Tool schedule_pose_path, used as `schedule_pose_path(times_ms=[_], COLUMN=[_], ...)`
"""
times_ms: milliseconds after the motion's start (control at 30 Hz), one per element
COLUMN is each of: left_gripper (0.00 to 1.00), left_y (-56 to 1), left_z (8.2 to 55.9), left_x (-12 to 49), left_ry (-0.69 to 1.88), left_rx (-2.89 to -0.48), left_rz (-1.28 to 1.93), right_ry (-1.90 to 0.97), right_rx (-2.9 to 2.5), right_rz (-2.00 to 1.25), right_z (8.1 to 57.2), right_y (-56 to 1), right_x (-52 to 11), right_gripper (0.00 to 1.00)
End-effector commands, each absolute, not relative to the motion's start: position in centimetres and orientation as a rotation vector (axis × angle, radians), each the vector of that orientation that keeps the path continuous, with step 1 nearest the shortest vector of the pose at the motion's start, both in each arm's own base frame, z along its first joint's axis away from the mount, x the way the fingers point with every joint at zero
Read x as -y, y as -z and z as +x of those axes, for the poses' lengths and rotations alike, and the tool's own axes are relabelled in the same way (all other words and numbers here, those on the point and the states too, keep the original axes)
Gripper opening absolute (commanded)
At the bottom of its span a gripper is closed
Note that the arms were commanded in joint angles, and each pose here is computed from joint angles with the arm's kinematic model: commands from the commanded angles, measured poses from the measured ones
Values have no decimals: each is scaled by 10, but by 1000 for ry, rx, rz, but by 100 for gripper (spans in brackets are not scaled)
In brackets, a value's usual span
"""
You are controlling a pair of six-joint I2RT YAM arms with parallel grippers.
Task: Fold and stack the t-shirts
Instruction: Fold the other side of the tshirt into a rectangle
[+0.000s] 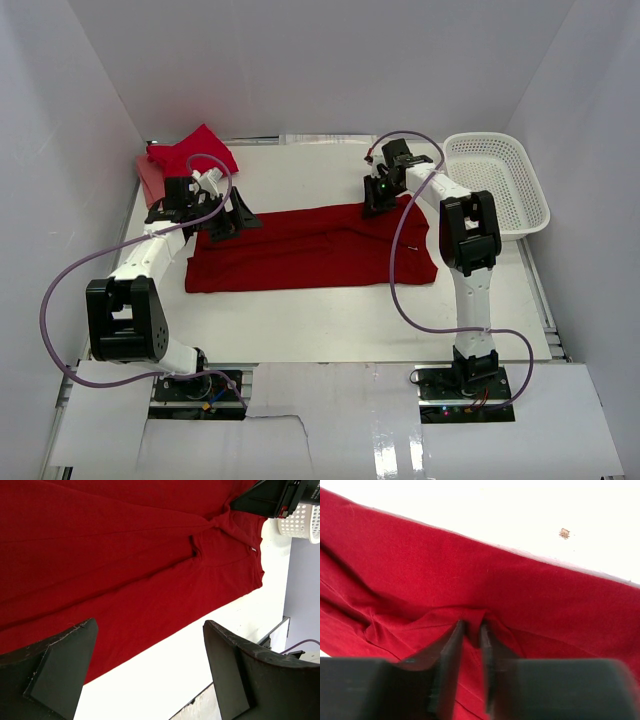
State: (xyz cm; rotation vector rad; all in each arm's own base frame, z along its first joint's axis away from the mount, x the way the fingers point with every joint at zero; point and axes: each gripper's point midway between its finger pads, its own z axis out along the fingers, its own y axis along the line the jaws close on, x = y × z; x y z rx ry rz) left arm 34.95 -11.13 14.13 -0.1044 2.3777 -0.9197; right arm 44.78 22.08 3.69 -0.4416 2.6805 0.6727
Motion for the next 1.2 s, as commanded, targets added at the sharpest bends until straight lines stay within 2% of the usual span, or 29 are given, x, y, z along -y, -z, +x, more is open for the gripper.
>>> schedule_pose_path(times_ms=[0,33,67,433,667,867,1000,1067,1100,1167], left_gripper=[98,98,98,98,98,98,98,98,98,98], left_y=[-152,-151,-152,-150,-151,-151,-153,-151,-150,-148], left_z=[349,349,349,344,343,339,338,337,337,337], left_x=[112,111,111,123,128,133,135,136,137,139], left_ry=[921,920,919,937,945,944,937,932,934,941], left_rx=[-2334,-2335,-2334,-2346,-2346,-2348,-2344,-2350,-2355,-2363], left_rz=[-62,-64,-63,-26,-7,14,25,27,28,36], right_ry=[-670,-668,-669,-719,-772,-738,-735,-726,-703,-677], right_rx=[-2657,-2654,-2643,-2565,-2501,-2593,-2621,-2644,-2673,-2690], right_rz=[-463,-461,-465,-521,-579,-576,-559,-551,-542,-532], right_z=[450,450,450,431,383,324,292,281,271,265], right_y=[-44,-44,-48,-80,-101,-68,-57,-52,-46,-43], right_x=[-225,-225,-226,-241,-261,-254,-251,-249,-245,-242], right_gripper=[18,11,10,11,11,15,14,22,41,49])
